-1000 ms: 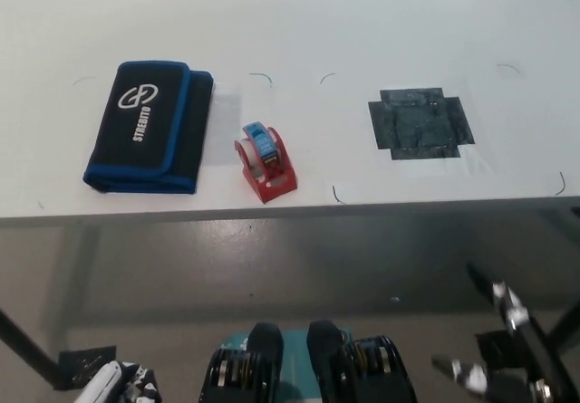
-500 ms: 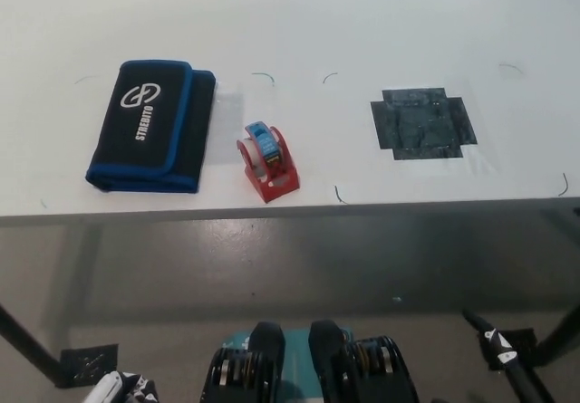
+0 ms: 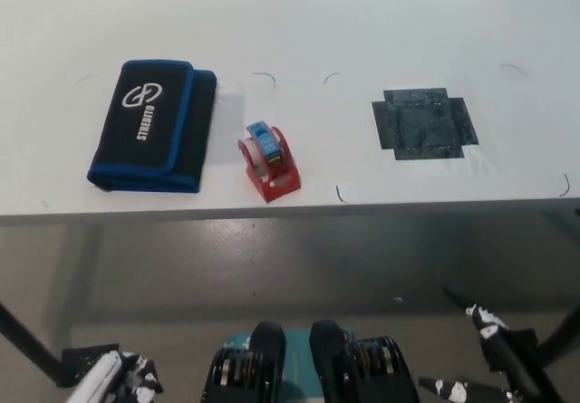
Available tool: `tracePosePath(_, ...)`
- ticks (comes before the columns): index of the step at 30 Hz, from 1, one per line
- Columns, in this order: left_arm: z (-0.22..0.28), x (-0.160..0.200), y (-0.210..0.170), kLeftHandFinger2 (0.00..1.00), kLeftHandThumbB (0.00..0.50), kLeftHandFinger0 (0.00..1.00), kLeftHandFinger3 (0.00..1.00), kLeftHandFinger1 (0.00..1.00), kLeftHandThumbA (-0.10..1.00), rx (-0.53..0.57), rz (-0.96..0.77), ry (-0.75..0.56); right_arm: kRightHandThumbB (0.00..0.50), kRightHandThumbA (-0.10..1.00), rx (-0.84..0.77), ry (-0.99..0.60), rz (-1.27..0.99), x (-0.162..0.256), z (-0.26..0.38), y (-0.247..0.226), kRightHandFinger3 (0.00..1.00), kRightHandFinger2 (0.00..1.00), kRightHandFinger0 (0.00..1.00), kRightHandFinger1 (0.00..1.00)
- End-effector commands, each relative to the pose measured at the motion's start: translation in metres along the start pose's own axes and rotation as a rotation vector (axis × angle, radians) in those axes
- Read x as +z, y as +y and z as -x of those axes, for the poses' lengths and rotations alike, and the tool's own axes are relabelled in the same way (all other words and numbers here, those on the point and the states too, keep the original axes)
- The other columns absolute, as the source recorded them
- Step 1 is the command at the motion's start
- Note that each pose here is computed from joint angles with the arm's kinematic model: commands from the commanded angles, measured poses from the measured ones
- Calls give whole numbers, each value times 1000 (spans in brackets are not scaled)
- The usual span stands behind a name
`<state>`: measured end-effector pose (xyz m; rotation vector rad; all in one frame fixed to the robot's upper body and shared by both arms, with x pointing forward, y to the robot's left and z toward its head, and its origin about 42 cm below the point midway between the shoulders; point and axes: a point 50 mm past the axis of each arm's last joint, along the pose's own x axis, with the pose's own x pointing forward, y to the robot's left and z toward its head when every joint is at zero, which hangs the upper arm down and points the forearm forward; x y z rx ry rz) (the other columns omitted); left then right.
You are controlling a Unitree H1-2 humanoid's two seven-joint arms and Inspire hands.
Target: Use the right hand to move the tape on the right hand side to the notebook on the left hand side
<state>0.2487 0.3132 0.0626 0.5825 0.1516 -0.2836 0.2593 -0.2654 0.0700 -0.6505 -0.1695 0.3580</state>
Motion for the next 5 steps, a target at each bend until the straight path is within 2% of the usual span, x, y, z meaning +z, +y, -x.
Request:
tracePosePath(1,0,5,13,401,178,59,701,170,113,24,-28,-43,331,1000,-5,-68,54,7,1,-10,1000,1000,1000,1000)
tracePosePath(5,1,5,13,382,169,59,704,165,108,25,-25,-35,344,1000,6,-62,38,7,-1,-10,1000,1000,1000,1000)
